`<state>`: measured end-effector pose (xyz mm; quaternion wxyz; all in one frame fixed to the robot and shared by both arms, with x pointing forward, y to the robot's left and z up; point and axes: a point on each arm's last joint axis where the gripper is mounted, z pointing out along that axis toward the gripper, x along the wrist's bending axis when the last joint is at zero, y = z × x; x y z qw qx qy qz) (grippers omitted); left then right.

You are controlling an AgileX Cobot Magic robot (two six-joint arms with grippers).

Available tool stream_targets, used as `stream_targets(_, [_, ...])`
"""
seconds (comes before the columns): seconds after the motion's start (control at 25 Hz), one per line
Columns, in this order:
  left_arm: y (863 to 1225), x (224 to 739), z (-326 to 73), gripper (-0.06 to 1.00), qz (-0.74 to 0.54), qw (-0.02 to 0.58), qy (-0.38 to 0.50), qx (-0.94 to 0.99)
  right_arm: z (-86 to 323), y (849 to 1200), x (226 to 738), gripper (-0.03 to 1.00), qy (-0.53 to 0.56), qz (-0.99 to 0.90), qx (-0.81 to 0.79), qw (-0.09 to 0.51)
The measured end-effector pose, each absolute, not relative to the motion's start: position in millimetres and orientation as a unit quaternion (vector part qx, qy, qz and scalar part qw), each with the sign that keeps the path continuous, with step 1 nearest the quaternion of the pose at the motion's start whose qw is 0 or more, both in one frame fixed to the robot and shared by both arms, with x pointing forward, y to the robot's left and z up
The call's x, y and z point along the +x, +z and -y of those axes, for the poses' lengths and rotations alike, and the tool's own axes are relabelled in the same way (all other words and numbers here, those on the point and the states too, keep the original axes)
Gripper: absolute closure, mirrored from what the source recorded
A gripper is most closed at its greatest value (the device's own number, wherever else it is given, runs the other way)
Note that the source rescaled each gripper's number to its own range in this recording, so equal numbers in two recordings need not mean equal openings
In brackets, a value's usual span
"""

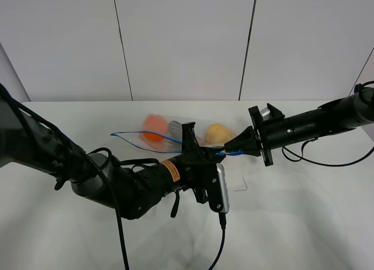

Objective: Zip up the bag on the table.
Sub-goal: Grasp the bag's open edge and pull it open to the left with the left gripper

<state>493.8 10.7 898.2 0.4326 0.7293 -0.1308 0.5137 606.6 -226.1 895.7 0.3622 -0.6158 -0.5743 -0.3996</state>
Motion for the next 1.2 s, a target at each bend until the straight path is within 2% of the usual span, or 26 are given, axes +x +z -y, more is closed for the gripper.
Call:
stream_targets(0.32, [898.0,493.7,-10.8,0.86,0.131,0.433,0.514,0.729,226.1,895.7,606.6,0.97,-0.4,0.574,-0.616,0.362])
stream_targets(0.48, [898.0,493.7,-10.8,0.94,0.131,0.433,0.514,0.729,226.1,895.9,606.7,0.97,-0.4,0.573,-0.616,0.363])
stream_targets(0.92, [898.0,493.7,-10.8,0.94,0.133,0.431,0.515,0.729,226.1,895.9,606.7,0.97,-0.4,0.573,-0.616,0.363])
stream_targets(1.2, [898.8,495.4,-14.4,0.94,0.137,0.404,0.545,0.722,225.9,896.8,608.0,0.97,-0.405,0.569,-0.617,0.362])
